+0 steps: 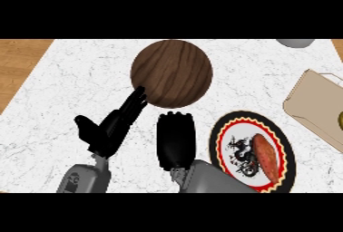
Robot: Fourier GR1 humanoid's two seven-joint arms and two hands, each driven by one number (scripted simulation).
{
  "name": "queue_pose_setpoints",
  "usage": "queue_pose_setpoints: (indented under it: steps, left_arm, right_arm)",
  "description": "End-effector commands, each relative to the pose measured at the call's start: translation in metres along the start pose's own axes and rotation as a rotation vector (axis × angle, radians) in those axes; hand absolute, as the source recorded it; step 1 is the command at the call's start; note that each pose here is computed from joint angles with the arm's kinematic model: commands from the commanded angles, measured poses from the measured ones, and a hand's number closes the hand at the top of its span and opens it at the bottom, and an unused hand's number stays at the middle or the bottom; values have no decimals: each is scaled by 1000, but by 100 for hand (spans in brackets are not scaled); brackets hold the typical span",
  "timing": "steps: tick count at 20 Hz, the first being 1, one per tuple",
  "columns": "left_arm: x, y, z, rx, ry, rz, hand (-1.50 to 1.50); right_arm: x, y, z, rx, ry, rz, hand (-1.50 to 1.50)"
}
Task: Pick the cupcake from the plate and place it in the bowl
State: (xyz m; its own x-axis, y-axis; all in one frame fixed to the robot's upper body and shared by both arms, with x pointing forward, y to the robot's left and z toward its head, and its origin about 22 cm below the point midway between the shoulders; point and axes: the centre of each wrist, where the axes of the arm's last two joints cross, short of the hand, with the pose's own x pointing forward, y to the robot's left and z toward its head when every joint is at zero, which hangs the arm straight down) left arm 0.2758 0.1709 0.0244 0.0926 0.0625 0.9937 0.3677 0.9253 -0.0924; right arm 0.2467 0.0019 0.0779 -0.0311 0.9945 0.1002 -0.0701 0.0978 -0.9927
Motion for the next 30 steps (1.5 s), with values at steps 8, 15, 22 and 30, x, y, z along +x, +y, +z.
queue_pose_setpoints:
  steps: [8, 15, 22, 30]
  left_arm:
    - [1, 7, -2, 10, 11, -6, 0]
    - [6, 5, -4, 1, 9, -12, 0]
    - [-1, 15, 0, 20, 7, 3, 0]
    - [4, 4, -2, 31, -4, 5, 0]
  right_arm:
    - [53, -89, -2, -284, 113, -75, 150]
    - [71, -127, -20, -334, 145, -135, 150]
    - [75, -145, -62, -344, 207, -161, 150]
    - [54, -126, -116, -405, 217, -190, 150]
